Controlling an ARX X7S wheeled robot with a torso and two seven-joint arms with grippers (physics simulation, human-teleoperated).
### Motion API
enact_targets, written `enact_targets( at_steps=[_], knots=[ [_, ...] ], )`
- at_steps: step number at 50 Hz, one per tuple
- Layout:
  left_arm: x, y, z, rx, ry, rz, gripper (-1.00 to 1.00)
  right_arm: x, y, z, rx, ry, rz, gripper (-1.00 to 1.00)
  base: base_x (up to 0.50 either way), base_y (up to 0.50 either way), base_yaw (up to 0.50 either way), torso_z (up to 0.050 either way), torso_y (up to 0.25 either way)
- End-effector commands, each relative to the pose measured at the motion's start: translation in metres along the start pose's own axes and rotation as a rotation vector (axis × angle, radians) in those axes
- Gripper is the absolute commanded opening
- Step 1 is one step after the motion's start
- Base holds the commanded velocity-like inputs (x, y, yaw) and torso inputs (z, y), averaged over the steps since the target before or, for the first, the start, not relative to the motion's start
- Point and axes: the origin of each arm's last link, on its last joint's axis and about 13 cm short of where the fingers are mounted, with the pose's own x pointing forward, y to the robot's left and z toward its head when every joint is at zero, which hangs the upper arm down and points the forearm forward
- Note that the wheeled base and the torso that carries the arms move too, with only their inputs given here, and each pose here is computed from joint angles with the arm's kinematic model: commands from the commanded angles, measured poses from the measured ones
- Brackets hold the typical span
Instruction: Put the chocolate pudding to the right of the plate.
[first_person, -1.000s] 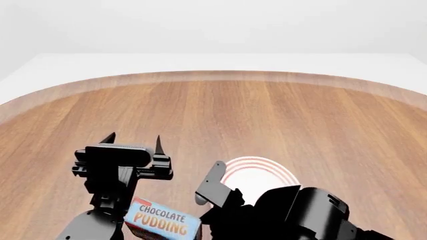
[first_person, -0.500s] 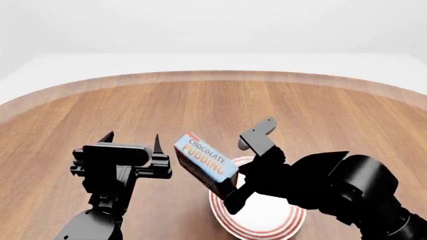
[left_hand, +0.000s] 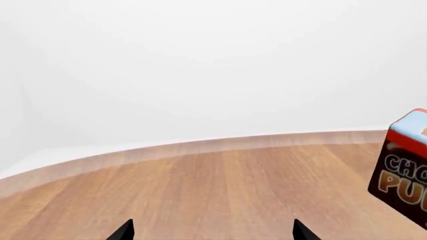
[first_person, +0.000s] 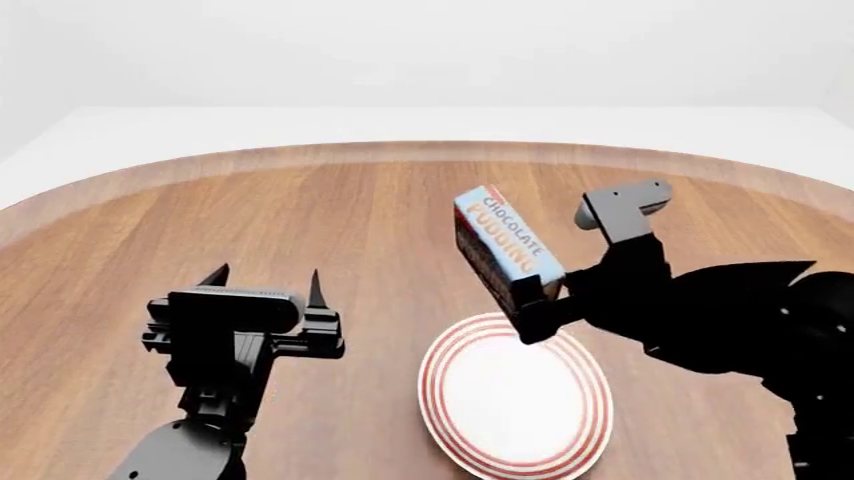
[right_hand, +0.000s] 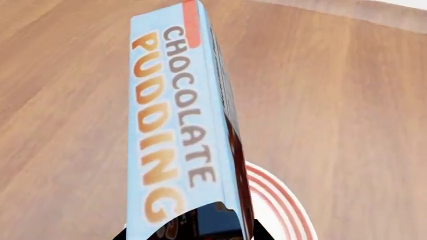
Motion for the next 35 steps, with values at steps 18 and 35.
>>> enact_targets(
  at_steps=[18,35],
  knots=[
    [0.001,0.003,0.001,0.0,-0.006,0.002,1.0,-0.053,-0.032,-0.046,0.234,0.087,-0.272,-1.0,0.0,0.0,0.0,0.0,0.0],
    [0.0,-0.001,-0.004,-0.002,0.005,-0.007,1.0,-0.055,-0.053,-0.055,0.308,0.092,-0.331,-1.0,0.0,0.0,0.0,0.0,0.0]
  ],
)
